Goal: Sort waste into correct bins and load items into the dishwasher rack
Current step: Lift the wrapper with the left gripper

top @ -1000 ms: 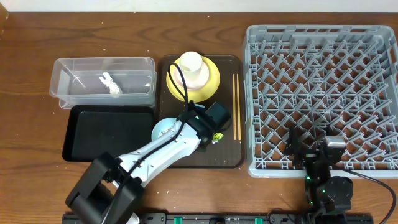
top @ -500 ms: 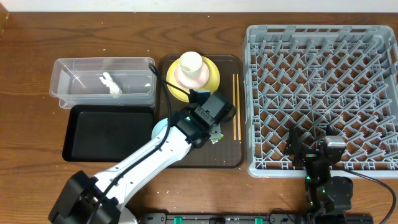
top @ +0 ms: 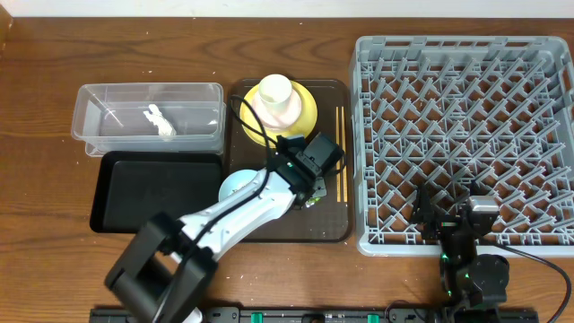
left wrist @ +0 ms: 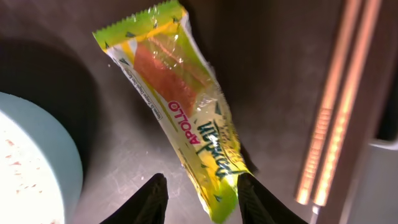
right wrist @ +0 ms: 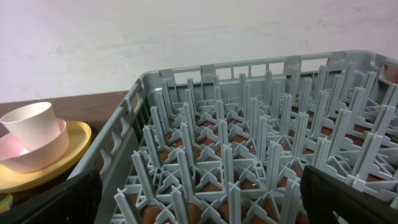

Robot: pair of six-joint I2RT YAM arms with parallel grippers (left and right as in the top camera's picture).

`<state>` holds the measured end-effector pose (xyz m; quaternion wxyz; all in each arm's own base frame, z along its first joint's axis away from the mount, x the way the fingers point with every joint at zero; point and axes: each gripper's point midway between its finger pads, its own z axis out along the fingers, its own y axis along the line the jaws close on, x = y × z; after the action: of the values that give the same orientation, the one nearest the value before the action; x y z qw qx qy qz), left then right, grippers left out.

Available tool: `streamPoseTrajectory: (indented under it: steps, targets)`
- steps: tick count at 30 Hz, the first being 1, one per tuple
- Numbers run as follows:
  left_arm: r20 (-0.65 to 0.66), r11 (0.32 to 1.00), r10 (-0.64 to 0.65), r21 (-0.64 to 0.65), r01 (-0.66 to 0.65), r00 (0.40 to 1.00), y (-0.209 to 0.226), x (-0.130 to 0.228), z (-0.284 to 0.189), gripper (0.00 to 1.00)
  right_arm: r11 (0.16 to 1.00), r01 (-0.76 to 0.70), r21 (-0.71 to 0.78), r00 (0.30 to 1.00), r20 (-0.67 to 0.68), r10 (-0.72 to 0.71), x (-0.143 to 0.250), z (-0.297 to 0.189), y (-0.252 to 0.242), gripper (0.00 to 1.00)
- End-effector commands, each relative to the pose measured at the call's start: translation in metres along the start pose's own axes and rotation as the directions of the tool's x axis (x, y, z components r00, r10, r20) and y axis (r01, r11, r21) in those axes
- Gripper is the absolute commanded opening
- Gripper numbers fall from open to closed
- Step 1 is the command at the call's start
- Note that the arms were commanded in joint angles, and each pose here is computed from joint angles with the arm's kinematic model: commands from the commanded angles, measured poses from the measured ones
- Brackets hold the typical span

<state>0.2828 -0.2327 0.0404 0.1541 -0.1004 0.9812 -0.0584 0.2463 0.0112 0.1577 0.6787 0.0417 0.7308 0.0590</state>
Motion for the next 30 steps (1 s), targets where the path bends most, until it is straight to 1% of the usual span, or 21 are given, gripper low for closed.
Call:
streamPoseTrajectory:
  steps: [1,8,27,30]
  targets:
    - [0.012,1.0,-0.019,-0.02,0.019,1.0,-0.001,-0.003,0.009,0.4,1.0,0.014,0.006,1.0,0.001,-0.014,0.0,0.0,-0.002,0.99]
    - [0.009,1.0,-0.018,-0.026,0.018,1.0,-0.003,-0.002,0.024,0.4,1.0,0.014,0.006,1.0,0.001,-0.014,0.0,0.0,-0.002,0.99]
    - [-0.019,0.998,-0.017,-0.064,0.016,1.0,0.004,0.007,0.039,0.4,1.0,0.014,0.006,1.0,0.001,-0.014,0.0,0.0,-0.002,0.99]
    - [-0.019,0.998,-0.017,-0.064,0.016,1.0,0.004,0.007,0.039,0.36,1.0,0.014,0.006,1.0,0.001,-0.014,0.0,0.0,-0.002,0.99]
